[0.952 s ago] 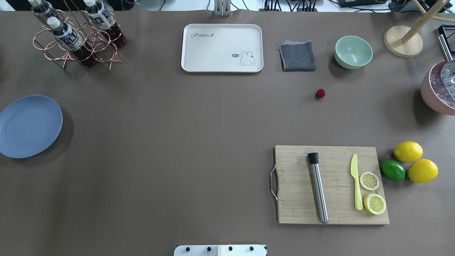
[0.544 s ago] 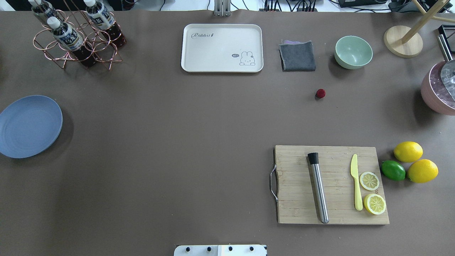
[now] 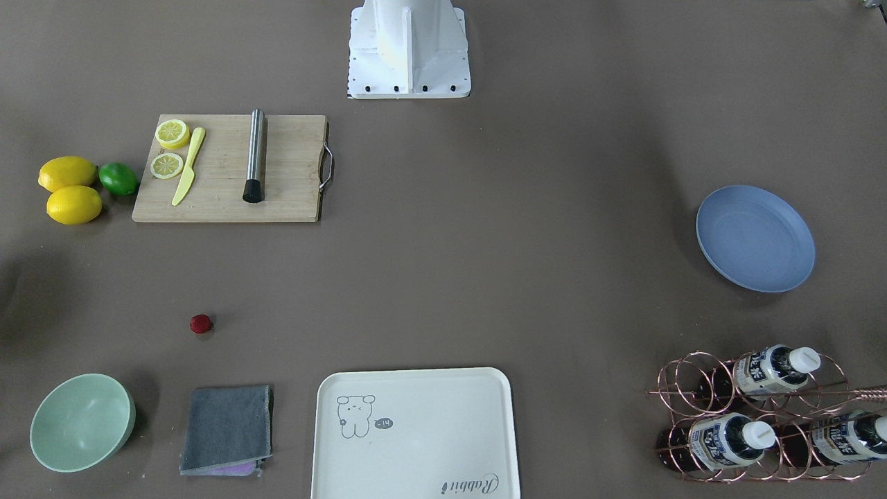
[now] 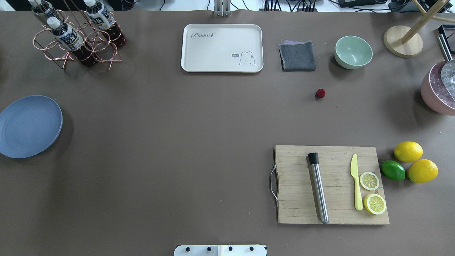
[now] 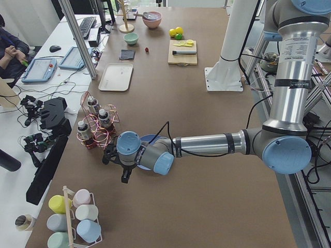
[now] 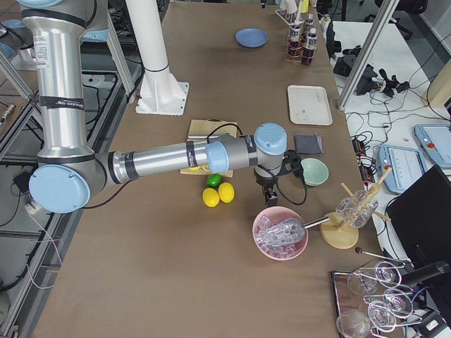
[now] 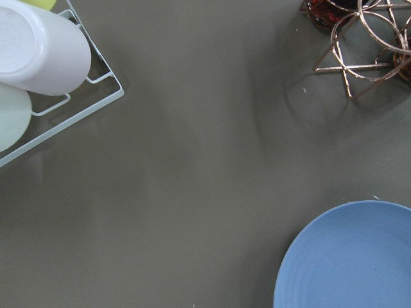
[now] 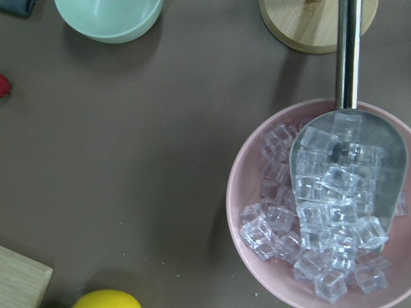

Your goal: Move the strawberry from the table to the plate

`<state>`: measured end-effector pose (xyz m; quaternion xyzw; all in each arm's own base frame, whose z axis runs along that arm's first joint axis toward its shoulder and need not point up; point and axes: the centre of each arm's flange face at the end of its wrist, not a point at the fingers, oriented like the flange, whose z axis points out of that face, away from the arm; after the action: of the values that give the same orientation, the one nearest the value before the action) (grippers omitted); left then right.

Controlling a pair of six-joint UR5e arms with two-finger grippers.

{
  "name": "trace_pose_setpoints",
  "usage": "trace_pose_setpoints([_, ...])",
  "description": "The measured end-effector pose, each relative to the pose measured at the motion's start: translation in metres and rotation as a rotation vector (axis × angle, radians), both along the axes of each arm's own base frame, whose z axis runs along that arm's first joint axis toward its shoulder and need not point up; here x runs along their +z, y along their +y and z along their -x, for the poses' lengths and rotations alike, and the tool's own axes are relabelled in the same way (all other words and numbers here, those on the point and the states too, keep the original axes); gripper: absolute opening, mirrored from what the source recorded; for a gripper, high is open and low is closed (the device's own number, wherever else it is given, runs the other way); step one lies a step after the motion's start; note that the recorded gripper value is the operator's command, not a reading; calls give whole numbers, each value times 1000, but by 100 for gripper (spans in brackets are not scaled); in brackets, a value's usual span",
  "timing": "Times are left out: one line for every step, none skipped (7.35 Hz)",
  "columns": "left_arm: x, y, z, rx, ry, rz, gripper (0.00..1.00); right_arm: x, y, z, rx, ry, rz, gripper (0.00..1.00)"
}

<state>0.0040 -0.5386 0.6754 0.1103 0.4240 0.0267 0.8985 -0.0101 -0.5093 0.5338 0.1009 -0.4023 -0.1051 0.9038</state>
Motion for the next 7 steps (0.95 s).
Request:
trace_pose_setpoints([12,1,-23,8,7,7,97,-12,-2,32,33,3,11,100])
trace_pose_setpoints([20,3,-44,12,12,10,97,-22,-2,66,64,1,17,100])
trace_pose_setpoints([26,6,-65,16,19,15,96,-28,1,97,85,-2,18,100])
trace_pose_setpoints([32,11,-84,27,28,17,91,-33,4,120,95,-6,14,100])
trace_pose_setpoints([39,16,-98,42,34,17,84,-35,7,133,97,-11,11,100])
trace_pose_setpoints([43,20,-110,60,37,15,76,-37,8,139,96,-14,8,100])
trace_pose_setpoints([45,24,-119,78,40,12,58,-38,8,141,96,-15,6,100])
